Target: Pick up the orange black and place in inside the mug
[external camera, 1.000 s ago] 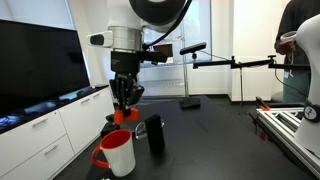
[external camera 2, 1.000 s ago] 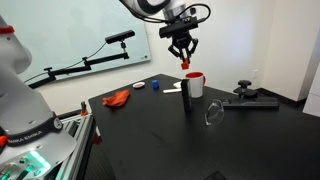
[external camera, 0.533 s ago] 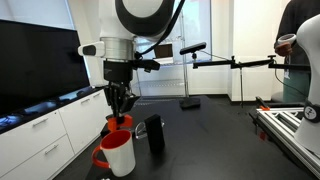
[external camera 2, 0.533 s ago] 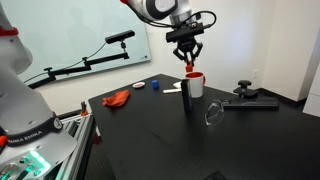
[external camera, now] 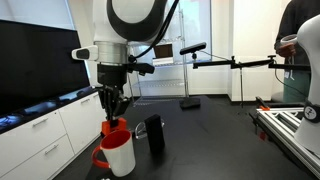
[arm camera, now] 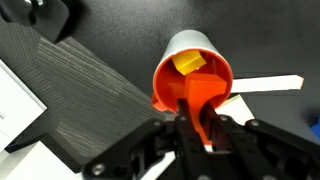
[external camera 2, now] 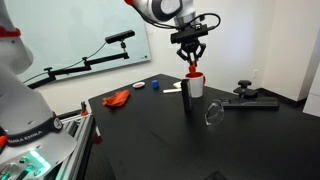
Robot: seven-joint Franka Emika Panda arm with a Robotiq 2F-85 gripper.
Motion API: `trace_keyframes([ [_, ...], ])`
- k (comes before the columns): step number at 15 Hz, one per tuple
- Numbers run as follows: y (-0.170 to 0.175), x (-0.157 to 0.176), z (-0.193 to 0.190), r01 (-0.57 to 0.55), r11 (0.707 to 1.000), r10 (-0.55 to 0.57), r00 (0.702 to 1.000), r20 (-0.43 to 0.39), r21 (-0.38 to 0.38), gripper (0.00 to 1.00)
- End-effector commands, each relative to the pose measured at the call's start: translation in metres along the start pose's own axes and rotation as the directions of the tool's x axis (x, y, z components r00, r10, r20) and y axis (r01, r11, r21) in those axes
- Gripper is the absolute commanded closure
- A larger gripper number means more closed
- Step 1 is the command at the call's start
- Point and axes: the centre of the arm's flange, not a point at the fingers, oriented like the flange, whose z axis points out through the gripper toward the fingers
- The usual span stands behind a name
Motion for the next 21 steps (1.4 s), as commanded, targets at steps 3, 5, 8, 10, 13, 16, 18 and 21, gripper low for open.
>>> trace_keyframes([
  [3, 0.0050, 0.0117, -0.0027, 0.021, 1.000, -0.021, 1.000, -0.020, -0.004, 0.96],
  [5, 0.0049, 0.0118, -0.0019, 0.021, 1.000, -0.021, 1.000, -0.021, -0.002, 0.96],
  [8, 0.0060, 0.0108, -0.0026, 0.019, 1.000, -0.019, 1.000, -0.022, -0.001, 0.96],
  [10, 0.0068, 0.0106, -0.0032, 0.017, 1.000, -0.017, 1.000, -0.023, -0.003, 0.96],
  [13, 0.0078, 0.0115, -0.0040, 0.017, 1.000, -0.017, 1.000, -0.025, -0.004, 0.96],
  [16, 0.0090, 0.0126, -0.0051, 0.018, 1.000, -0.018, 1.000, -0.025, -0.007, 0.96],
  [18, 0.0099, 0.0132, -0.0057, 0.013, 1.000, -0.013, 1.000, -0.021, 0.000, 0.95],
  [21, 0.0102, 0.0131, -0.0058, 0.016, 1.000, -0.016, 1.000, -0.021, 0.001, 0.50],
])
